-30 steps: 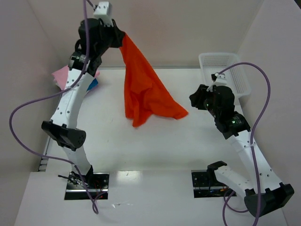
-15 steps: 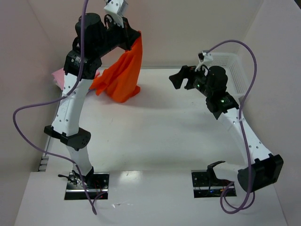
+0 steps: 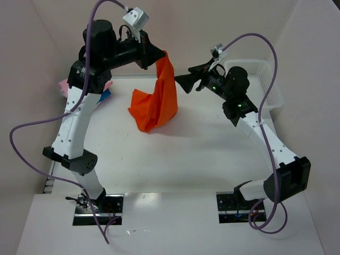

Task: Fold and stack the t-shirts
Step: Flatten out the tshirt

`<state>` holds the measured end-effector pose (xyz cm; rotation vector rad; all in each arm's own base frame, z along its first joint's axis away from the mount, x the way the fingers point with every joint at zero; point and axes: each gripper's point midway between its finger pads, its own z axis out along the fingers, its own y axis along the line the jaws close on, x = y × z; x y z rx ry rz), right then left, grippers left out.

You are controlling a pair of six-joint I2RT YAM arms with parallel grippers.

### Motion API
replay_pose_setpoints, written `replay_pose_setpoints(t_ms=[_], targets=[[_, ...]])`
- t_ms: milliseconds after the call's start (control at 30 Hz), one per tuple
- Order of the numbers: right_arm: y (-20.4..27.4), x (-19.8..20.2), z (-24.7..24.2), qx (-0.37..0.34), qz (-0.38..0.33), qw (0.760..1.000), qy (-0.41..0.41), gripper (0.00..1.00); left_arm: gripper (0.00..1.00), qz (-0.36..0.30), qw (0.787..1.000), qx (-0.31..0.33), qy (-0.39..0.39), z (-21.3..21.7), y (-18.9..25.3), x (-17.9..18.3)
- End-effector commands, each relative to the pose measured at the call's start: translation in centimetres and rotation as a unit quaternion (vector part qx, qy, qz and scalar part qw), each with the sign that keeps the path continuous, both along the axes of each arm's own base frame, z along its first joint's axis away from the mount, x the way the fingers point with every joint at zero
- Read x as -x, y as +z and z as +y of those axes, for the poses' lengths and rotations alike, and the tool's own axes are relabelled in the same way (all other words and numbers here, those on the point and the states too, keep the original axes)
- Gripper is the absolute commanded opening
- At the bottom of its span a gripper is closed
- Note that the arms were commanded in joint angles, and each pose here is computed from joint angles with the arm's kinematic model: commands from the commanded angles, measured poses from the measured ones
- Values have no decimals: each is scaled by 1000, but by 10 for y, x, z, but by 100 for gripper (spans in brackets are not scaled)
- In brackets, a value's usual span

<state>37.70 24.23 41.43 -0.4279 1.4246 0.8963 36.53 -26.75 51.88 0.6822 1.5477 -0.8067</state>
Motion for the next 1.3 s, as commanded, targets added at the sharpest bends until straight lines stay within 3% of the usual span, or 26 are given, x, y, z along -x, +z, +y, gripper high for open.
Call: replay_pose_setpoints(t_ms=[0,233,567,800,833,967,1133,1267], targets=[[20,11,18,-10,-50,998,33,100,0,-72,995,41,-59,6,56,55],[-8,7,21,-9,-25,999,37,100,0,-83,989,68,-104,7,74,89],[-40,50,63,-21,21,995,92,100,0,-28,991,67,-109,1,41,66],[-32,87,27,-46,30,998,34,100,0,-10,994,56,-90,3,23,51],[-12,93,13,-63,11,998,12,100,0,-7,995,54,-85,7,21,50],[-9,101,4,-53,7,999,2,100,0,8,996,46,-79,10,6,41],[-17,108,30,-72,34,995,67,100,0,0,992,54,-118,3,11,51],[-62,93,52,-38,74,995,62,100,0,-3,985,55,-165,-3,12,63]])
